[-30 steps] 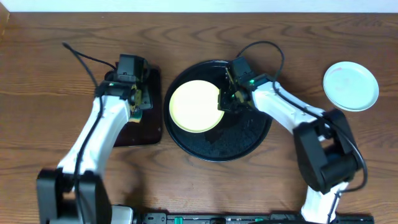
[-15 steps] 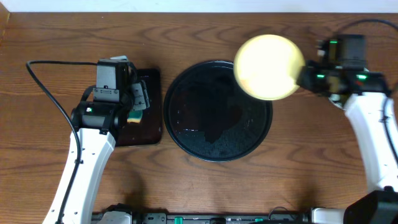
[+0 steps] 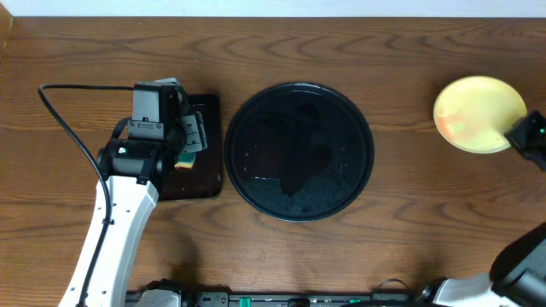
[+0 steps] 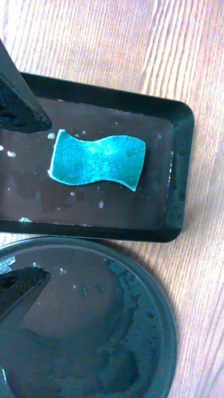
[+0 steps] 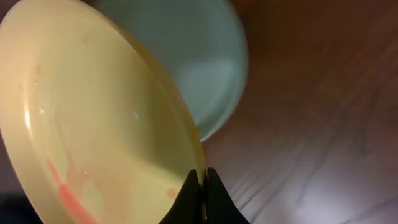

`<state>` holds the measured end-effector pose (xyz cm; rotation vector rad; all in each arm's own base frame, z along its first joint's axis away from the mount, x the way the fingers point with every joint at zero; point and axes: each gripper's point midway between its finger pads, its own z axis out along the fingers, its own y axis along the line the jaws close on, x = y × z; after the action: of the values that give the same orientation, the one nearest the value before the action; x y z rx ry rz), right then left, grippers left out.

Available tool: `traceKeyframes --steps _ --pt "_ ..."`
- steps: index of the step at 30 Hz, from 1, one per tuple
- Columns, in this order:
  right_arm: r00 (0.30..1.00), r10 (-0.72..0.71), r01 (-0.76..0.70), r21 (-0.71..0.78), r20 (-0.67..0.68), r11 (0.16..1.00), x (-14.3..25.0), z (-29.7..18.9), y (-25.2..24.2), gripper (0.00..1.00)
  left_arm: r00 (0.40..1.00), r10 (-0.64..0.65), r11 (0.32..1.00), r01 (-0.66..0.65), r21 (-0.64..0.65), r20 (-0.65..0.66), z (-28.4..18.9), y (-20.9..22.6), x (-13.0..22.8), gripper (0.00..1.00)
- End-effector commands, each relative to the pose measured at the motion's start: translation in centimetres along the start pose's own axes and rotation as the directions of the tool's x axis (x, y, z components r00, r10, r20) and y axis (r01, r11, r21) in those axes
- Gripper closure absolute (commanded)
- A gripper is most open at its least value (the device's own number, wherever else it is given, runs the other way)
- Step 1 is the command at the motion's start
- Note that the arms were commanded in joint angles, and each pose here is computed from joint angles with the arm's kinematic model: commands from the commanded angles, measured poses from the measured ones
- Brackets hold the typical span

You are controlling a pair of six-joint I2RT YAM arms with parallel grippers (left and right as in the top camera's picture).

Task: Clean dirty plates on tray and stack at the side
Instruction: 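Lift the yellow plate and carry it right onto the plate stack, then release the yellow plate on the stack and open the right gripper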

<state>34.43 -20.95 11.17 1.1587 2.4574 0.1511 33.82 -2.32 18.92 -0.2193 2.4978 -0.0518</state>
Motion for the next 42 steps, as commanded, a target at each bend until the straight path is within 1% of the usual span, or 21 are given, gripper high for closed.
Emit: traceKeyframes --steps 1,3,4,11,14,18,20,21,22,23,25,26,28,30,33,36,38,40,42 --pt "0.998 0.057 -0.056 0.019 -0.041 0.998 -0.3 2.9 -2.4 0.99 1.000 -0.009 1.000 0.009 0.011 -0.010 0.1 -0.2 0.3 0.30" --pt "0.995 0.098 -0.097 0.025 -0.037 0.995 -0.7 3.9 -3.1 0.99 1.000 -0.009 1.000 0.009 0.011 -0.010 0.1 -0.2 0.3 0.30" --pt "0.992 0.122 -0.122 0.020 -0.013 0.992 -1.5 4.6 -3.5 0.99 1.000 -0.009 1.000 0.009 0.011 -0.010 0.1 -0.2 0.3 0.30" --pt "0.985 0.114 -0.112 -0.029 0.126 0.993 -5.1 4.8 -2.7 0.99 1.000 -0.009 1.000 0.009 0.011 -0.009 0.1 -0.2 0.3 0.30" --pt "0.981 0.125 -0.122 -0.033 0.148 0.992 -5.7 5.2 -2.7 0.99 1.000 -0.009 1.000 0.009 0.012 -0.008 0.1 -0.2 0.2 0.30" --pt "0.982 0.134 -0.131 -0.031 0.137 0.991 -5.6 6.1 -2.9 0.97 1.000 -0.010 1.000 0.010 0.013 -0.003 0.1 -0.2 0.1 0.30" --pt "0.982 0.137 -0.133 -0.037 0.131 0.990 -5.5 6.3 -2.8 0.78 1.000 -0.010 1.000 0.010 0.014 -0.002 0.1 -0.2 0.1 0.30" --pt "0.982 0.136 -0.133 -0.038 0.131 0.990 -5.5 6.3 -2.8 0.63 1.000 -0.010 1.000 0.010 0.014 -0.001 0.1 -0.2 0.1 0.30" --pt "0.982 0.136 -0.131 -0.043 0.132 0.990 -5.5 6.2 -2.6 0.43 1.000 -0.010 1.000 0.010 0.014 -0.002 0.1 -0.2 0.1 0.30" --pt "0.983 0.134 -0.126 -0.066 0.128 0.990 -5.5 6.2 -2.2 0.34 1.000 -0.010 1.000 0.010 0.014 -0.002 0.1 -0.2 0.1 0.30" --pt "0.986 0.130 -0.116 -0.132 0.107 0.984 -5.3 6.1 -1.0 0.34 1.000 -0.010 1.000 0.010 0.013 -0.002 0.1 -0.2 0.1 0.30" --pt "0.990 0.123 -0.103 -0.231 0.075 0.968 -5.0 5.5 0.8 0.37 1.000 -0.010 1.000 0.010 0.013 -0.004 0.1 -0.2 0.1 0.30" --pt "0.992 0.108 -0.084 -0.324 0.058 0.942 -4.8 4.3 2.7 0.41 1.000 -0.009 1.000 0.009 0.012 -0.007 0.1 -0.2 0.2 0.30" --pt "0.993 0.098 -0.069 -0.363 0.060 0.929 -4.8 2.9 3.7 0.43 1.000 -0.009 1.000 0.009 0.011 -0.011 0.1 -0.2 0.3 0.30" --pt "0.993 0.083 -0.046 -0.365 0.086 0.930 -4.8 0.7 4.2 0.44 1.000 -0.007 1.000 0.007 0.008 -0.023 0.1 -0.1 0.6 0.30" --pt "0.988 0.068 -0.022 -0.309 0.139 0.951 -5.0 -1.6 3.7 0.44 0.999 -0.006 1.000 0.006 0.006 -0.031 0.1 0.0 0.8 0.30" --pt "0.980 0.072 -0.037 -0.187 0.187 0.982 -5.1 -2.9 1.7 0.42 0.999 -0.002 1.000 0.003 0.006 -0.032 0.1 0.0 0.8 0.30" --pt "0.974 0.053 -0.037 -0.075 0.220 0.996 -5.2 -3.5 -0.1 0.43 0.999 -0.002 1.000 0.003 0.006 -0.032 0.1 0.0 0.8 0.30" --pt "0.976 0.028 -0.025 -0.018 0.217 1.000 -5.0 -3.3 -1.1 0.43 1.000 -0.002 1.000 0.003 0.006 -0.031 0.1 0.0 0.8 0.30"
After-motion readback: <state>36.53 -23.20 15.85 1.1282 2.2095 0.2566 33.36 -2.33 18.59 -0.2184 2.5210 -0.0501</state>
